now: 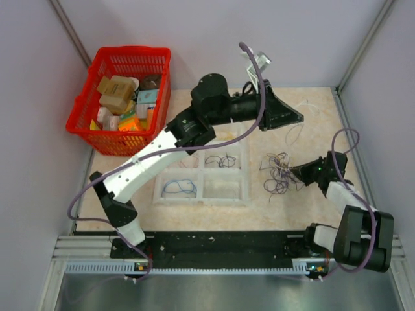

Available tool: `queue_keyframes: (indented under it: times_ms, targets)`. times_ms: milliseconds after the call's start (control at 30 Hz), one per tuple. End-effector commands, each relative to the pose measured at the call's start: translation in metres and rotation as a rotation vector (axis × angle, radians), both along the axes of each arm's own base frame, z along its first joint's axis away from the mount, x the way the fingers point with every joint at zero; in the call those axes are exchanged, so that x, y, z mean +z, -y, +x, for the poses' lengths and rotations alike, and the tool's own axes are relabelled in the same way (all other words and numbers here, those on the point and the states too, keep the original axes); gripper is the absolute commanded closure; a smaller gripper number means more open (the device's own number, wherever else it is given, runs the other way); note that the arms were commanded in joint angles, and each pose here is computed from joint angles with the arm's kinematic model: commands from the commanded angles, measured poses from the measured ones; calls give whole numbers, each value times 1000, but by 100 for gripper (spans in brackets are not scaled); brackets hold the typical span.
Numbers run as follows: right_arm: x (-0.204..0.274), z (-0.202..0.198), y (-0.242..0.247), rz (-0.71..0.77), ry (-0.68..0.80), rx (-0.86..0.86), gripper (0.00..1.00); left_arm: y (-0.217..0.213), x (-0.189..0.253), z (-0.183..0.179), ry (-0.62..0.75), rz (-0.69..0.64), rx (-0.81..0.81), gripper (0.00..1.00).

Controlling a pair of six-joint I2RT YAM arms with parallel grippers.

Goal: Untangle the cables

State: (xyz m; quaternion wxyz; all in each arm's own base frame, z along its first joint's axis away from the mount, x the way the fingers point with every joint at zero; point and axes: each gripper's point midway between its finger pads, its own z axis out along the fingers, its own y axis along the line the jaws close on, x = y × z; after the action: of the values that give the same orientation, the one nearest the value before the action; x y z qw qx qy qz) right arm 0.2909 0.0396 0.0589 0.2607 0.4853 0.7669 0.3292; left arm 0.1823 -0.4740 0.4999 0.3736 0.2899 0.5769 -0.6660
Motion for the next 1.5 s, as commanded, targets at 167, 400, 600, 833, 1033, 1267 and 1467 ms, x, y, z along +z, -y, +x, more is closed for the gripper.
queue_keyframes:
  times_ms: [167, 400, 600, 833, 1033, 1267, 1467]
  targets:
    - [10, 22, 56, -277, -77, -92, 100, -119, 147, -60, 403, -190, 172, 100]
    - [39, 37, 84, -462, -63, -54, 95, -169, 188, -82, 479, -314, 241, 100]
    - [79, 39, 38, -506, 61, 228, 57, -142, 164, -70, 428, -249, 203, 100]
    - [71, -23, -81, -474, 87, 653, 42, -146, 136, -41, 453, -128, 351, 100]
    - [65, -53, -127, -288, 212, 704, 81, -161, 109, -34, 444, -54, 418, 100]
    - [38, -60, -144, -213, 177, 819, 100, -168, 93, -34, 420, -19, 436, 100]
    - [12, -63, -149, -158, 106, 836, 100, -168, 83, -31, 411, -2, 449, 100]
